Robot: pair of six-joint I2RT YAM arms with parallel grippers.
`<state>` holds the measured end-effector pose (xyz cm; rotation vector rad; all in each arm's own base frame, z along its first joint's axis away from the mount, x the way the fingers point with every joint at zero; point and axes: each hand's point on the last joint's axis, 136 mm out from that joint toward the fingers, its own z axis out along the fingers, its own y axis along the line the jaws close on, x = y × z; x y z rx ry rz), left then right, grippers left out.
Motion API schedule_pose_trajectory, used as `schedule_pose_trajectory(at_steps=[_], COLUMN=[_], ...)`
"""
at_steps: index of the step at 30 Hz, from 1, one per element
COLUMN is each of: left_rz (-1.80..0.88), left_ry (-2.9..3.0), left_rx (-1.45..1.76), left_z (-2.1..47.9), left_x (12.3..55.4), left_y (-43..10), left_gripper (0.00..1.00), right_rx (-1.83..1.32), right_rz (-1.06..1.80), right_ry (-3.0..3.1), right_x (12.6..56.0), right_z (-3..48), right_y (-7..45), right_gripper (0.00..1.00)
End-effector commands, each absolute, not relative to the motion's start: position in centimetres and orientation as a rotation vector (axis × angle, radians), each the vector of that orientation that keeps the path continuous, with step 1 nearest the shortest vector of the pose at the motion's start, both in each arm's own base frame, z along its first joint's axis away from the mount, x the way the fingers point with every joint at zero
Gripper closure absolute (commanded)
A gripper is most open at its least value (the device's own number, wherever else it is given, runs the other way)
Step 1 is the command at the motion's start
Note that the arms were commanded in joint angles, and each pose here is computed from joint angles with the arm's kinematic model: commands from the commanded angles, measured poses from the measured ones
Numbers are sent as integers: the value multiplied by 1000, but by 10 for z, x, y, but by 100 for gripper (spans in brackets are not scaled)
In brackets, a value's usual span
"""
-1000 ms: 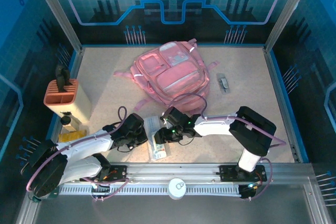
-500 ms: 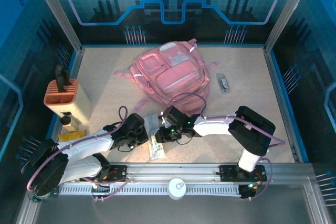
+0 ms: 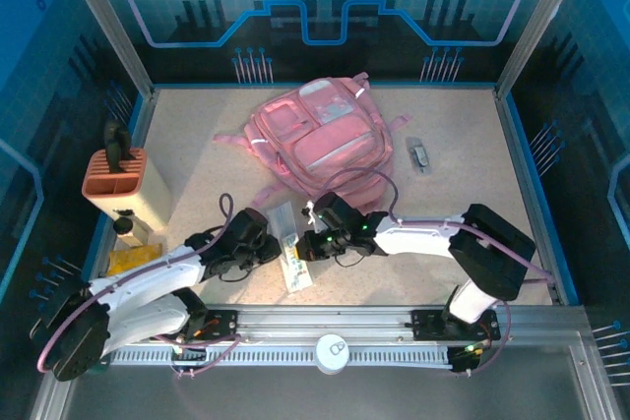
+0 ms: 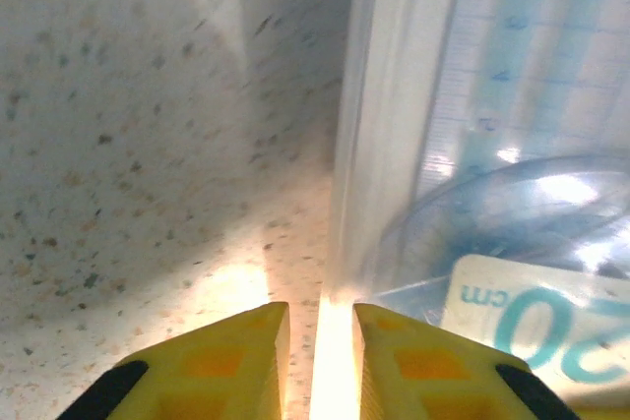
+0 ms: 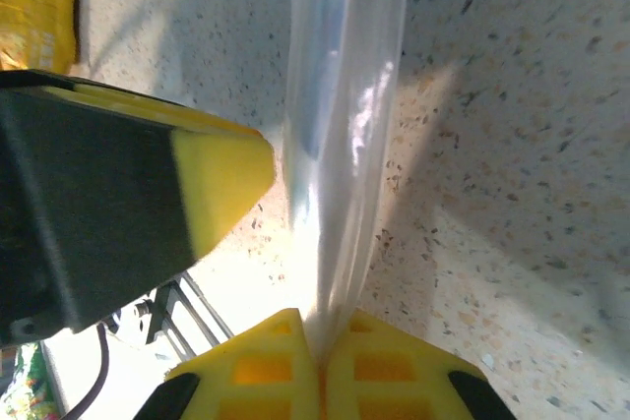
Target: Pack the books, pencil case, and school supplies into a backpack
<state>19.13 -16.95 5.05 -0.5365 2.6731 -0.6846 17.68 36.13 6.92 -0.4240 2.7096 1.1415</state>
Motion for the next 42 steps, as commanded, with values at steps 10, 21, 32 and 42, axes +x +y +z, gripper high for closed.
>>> schedule_pose_trajectory(at_steps=[10, 21, 32, 42], left_rz=[-424, -275, -182, 7], left_ry=[2428, 2279, 2202, 2185], left_rx=[-43, 447, 832, 910], left_z=[152, 189, 166, 125], left_x=[250, 316, 371, 427], left_y=[-169, -225, -293, -321], left_gripper=[61, 39, 26, 27], right_rx=[-386, -219, 116, 347], right_rz=[1090, 1029, 1034, 997], right_ry=[2575, 2571, 2512, 2478], right_x=[212, 240, 262, 269], right_z=[128, 153, 151, 137], right_y=[299, 225, 146, 102], right_gripper=[100, 100, 100, 100])
